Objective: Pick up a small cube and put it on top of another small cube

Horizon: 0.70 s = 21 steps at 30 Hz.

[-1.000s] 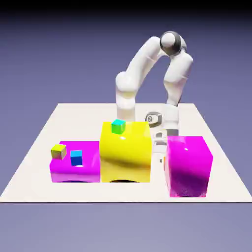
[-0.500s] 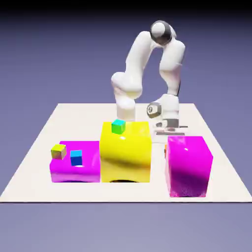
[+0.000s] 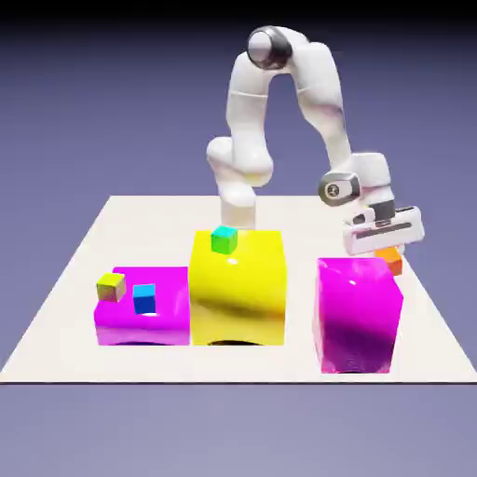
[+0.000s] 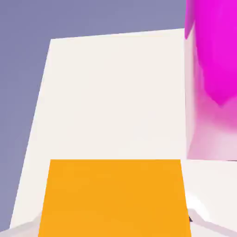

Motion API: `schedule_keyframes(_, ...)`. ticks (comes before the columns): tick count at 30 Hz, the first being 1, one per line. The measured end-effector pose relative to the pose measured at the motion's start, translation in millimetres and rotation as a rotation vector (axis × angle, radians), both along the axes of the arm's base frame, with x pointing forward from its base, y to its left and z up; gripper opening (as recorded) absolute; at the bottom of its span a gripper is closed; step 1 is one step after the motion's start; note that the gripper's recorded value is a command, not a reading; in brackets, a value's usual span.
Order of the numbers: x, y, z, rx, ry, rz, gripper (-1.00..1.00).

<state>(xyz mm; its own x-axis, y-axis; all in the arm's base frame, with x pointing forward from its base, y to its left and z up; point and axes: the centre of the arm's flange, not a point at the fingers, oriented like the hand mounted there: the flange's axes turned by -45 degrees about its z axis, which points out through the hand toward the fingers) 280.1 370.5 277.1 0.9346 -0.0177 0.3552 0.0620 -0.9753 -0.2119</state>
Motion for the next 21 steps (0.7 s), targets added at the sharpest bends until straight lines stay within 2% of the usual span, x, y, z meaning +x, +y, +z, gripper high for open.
schedule_keyframes(10, 90.1, -14.0, 69.4, -0.033, -0.081, -0.149, -1.0)
schedule_keyframes(14, 182.8, -131.6, 72.6, -0.143, -0.095, -0.583, -1.0)
schedule_keyframes(21, 216.8, -306.7, 58.8, -0.263, -0.028, -1.192, -1.0)
